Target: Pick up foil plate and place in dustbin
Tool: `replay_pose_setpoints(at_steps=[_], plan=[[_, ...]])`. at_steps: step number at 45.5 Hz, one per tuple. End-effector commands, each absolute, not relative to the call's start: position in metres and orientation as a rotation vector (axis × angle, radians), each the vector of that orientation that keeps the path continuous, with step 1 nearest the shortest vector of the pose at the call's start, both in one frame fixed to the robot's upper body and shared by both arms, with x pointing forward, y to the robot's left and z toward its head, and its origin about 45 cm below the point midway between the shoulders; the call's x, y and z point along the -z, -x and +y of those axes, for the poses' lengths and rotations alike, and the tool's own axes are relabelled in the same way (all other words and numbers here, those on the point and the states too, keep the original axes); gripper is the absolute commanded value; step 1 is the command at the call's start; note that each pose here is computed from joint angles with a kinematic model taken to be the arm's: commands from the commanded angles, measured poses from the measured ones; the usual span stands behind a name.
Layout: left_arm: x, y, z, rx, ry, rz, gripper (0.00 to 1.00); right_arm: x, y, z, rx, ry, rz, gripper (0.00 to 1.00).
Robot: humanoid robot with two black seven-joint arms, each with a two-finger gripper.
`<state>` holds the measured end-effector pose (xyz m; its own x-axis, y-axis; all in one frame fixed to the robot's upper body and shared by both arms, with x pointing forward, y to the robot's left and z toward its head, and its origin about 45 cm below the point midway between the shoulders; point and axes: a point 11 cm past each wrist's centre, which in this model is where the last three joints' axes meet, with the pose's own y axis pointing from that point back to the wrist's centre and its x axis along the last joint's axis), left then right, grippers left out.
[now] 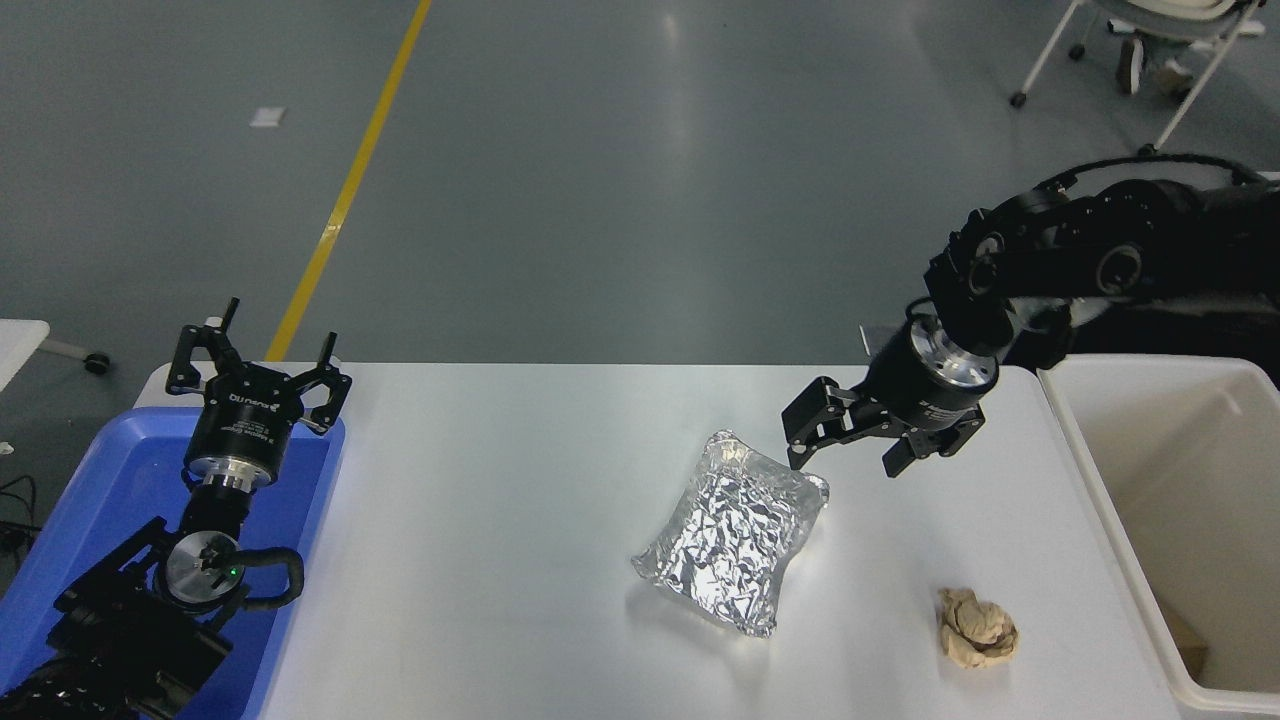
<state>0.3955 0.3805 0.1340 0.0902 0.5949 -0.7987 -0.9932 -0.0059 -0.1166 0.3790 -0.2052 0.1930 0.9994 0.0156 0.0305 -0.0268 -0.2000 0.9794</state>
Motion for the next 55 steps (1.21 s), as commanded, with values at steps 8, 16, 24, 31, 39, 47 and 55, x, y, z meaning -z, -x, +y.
replay_pose_setpoints(at_steps=[8,16,24,31,39,47,55], plan=[[-0.1337,-0.3954,0.3799,-1.393,0.805,0.637,1.00,-0.093,-0.363,-0.178,-0.006,-1.801,-0.030,1.00],[-0.1336,-0.3954,0.3799,-1.394,0.805,0.637,1.00,-0.063,-0.355,-0.198,0.031,-1.783,-0.112,1.00],[-0.1339,-0.3954,0.3806,-1.394,0.804,0.636,1.00,-0.054,-0.356,-0.206,-0.001,-1.759,-0.148,0.78],[-0.1335,-0.3954,0.3797,-1.393,0.803,0.637,1.00,-0.050,-0.356,-0.209,-0.011,-1.754,-0.170,0.41],[-0.1339,-0.3954,0.3806,-1.394,0.804,0.636,1.00,-0.052,-0.360,-0.209,-0.028,-1.752,-0.194,0.09],[-0.1335,-0.3954,0.3797,-1.393,0.803,0.637,1.00,-0.064,-0.371,-0.205,-0.048,-1.760,-0.200,0.00],[-0.1336,-0.3953,0.3801,-1.393,0.801,0.636,1.00,-0.093,-0.383,-0.190,-0.095,-1.770,-0.144,0.00]])
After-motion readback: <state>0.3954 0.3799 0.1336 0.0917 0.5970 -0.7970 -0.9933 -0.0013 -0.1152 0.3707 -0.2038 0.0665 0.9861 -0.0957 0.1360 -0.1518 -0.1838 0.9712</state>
